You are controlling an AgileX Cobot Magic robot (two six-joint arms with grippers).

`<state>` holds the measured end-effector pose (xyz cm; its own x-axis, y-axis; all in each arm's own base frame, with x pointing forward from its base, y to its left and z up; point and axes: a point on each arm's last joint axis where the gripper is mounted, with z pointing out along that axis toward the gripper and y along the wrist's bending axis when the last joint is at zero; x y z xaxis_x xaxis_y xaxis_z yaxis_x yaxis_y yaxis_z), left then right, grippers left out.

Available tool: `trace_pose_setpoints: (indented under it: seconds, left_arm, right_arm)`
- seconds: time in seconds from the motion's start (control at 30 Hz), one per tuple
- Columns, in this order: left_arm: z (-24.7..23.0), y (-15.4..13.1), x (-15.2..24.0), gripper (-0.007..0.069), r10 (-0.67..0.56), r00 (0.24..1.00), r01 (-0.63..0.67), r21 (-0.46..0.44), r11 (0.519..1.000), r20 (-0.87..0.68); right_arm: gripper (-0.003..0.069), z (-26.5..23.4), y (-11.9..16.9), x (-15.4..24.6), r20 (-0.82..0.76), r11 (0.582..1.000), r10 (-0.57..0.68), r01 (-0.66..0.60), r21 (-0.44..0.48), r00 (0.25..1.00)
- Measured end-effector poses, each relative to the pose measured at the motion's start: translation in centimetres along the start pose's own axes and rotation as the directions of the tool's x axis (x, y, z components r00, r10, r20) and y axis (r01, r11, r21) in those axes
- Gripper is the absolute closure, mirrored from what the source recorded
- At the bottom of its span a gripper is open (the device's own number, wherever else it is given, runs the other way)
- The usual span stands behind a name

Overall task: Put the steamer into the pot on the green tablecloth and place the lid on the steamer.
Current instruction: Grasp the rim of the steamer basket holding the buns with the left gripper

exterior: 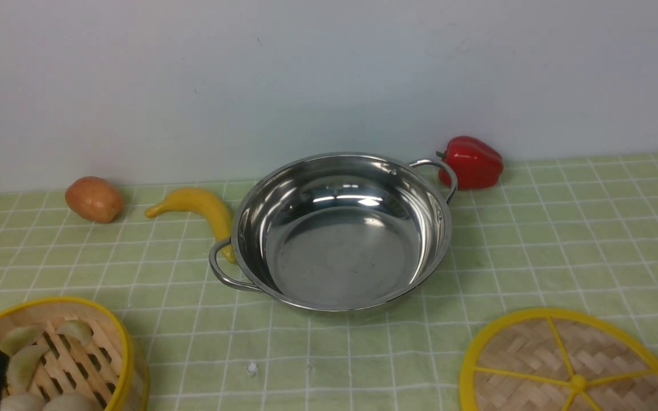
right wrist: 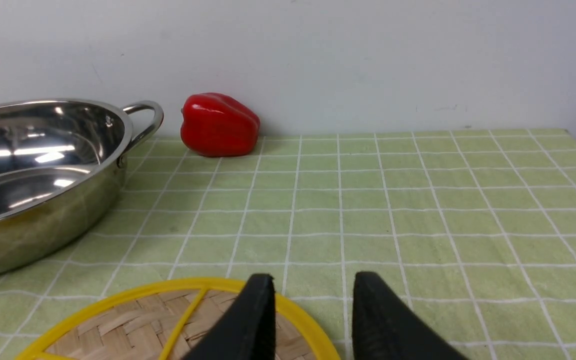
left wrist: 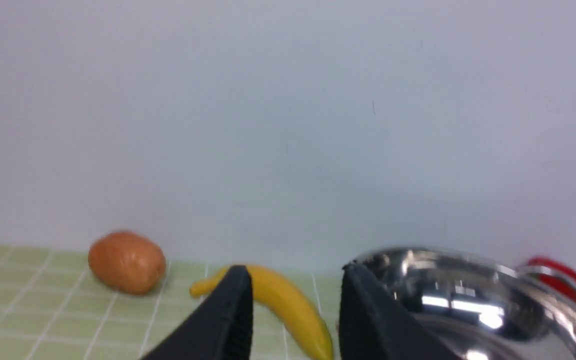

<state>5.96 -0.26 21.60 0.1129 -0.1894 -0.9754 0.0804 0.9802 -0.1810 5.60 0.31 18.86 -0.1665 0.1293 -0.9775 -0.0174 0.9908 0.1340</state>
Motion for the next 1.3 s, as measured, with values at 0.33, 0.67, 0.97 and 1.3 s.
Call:
trace_pose_setpoints:
  seconds: [0.33,0.67,0.97,1.3]
  left_arm:
    - [0.1,-0.2,-3.1,0.0382,-0.200,0.969,0.200,0.017,0.980,0.145]
    - [2.4,-2.7,-9.7,0.0382,0.110,0.928,-0.094,0.062,0.994,-0.356]
    - [6.5,-2.8,-8.9,0.0382,0.243,0.548,-0.178,0.172,0.969,-0.800]
    - [11.5,-2.0,-2.7,0.0382,0.247,0.154,-0.110,0.232,0.967,-0.957]
  right_arm:
    - [0.0419,0.0,0.0,0.0,0.000,1.000,0.000,0.000,0.000,1.000]
    - [0.0419,0.0,0.0,0.0,0.000,1.000,0.000,0.000,0.000,1.000]
    - [0.0419,0.0,0.0,0.0,0.000,1.000,0.000,0.000,0.000,1.000]
    - [0.0419,0.0,0.0,0.0,0.000,1.000,0.000,0.000,0.000,1.000]
